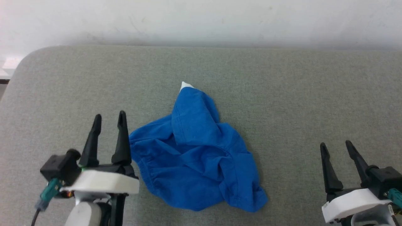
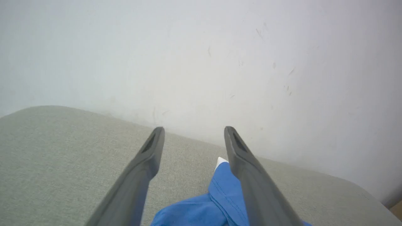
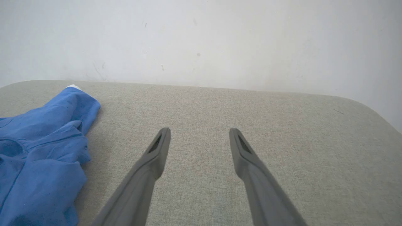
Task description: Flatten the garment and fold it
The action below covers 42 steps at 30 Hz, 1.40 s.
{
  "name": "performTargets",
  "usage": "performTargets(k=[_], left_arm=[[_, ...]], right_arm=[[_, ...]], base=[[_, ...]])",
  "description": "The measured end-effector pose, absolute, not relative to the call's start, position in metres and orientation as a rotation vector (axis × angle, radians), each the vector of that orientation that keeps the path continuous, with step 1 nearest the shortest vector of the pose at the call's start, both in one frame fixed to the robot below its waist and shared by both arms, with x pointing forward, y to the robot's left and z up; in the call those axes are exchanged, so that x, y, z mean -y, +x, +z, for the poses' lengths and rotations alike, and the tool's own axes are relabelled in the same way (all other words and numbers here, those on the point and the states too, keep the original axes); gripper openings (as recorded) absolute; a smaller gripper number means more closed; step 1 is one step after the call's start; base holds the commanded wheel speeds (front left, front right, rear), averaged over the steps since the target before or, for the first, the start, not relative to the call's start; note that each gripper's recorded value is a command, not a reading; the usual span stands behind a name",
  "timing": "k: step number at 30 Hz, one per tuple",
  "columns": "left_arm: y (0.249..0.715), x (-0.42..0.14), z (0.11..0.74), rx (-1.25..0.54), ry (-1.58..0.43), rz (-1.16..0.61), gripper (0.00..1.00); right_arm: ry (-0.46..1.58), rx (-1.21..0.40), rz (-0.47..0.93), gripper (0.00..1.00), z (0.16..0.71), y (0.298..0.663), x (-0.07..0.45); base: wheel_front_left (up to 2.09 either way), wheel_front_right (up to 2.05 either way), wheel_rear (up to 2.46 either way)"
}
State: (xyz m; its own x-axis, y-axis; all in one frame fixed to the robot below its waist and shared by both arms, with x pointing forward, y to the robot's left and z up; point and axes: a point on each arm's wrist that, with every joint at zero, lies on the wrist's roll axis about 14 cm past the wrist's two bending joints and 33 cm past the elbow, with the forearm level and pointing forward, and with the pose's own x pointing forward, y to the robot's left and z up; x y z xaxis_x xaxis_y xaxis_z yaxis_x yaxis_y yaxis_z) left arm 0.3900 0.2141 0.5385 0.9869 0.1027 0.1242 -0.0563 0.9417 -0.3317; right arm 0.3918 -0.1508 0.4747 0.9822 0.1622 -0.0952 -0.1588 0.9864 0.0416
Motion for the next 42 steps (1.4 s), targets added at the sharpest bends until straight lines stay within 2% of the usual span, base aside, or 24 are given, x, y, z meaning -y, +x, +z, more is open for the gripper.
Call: performTargets(k=[3, 6, 12, 21, 34, 35, 36, 37, 38, 42], left_arm=[[0.375, -0.221, 0.543, 0.170, -0.255, 0.117, 1.00], [0.356, -0.229, 0.526, 0.117, -0.150, 0.164, 1.00], [0.333, -0.231, 0.505, 0.054, -0.144, 0.212, 1.00], [0.331, -0.228, 0.505, 0.061, -0.169, 0.215, 1.00], [0.337, -0.240, 0.492, 0.031, -0.205, 0.251, 1.00], [0.336, -0.243, 0.490, 0.025, -0.205, 0.262, 1.00], [0.335, -0.244, 0.488, 0.021, -0.206, 0.266, 1.00], [0.335, -0.245, 0.487, 0.018, -0.205, 0.271, 1.00], [0.334, -0.247, 0.486, 0.016, -0.206, 0.275, 1.00], [0.333, -0.252, 0.482, 0.006, -0.210, 0.296, 1.00]], right_arm=[[0.034, -0.096, 0.174, 1.00, 0.476, 0.391, 0.147], [0.036, -0.096, 0.200, 1.00, 0.478, 0.390, 0.138], [0.022, -0.093, 0.279, 1.00, 0.484, 0.388, 0.112], [-0.068, -0.125, 0.619, 1.00, 0.504, 0.397, 0.003], [-0.388, -0.425, 0.936, 1.00, 0.433, 0.403, -0.054], [-0.390, -0.432, 0.948, 0.94, 0.430, 0.404, -0.057], [-0.398, -0.434, 0.961, 0.47, 0.428, 0.405, -0.060], [-0.392, -0.437, 0.966, 0.32, 0.426, 0.407, -0.062], [-0.379, -0.431, 0.969, 0.00, 0.426, 0.409, -0.065], [-0.311, -0.375, 0.957, 0.00, 0.437, 0.420, -0.072]], base=[[0.00, 0.00, 0.00], [0.00, 0.00, 0.00], [0.00, 0.00, 0.00], [0.00, 0.00, 0.00], [0.00, 0.00, 0.00], [0.00, 0.00, 0.00], [0.00, 0.00, 0.00], [0.00, 0.00, 0.00], [0.00, 0.00, 0.00], [0.00, 0.00, 0.00]])
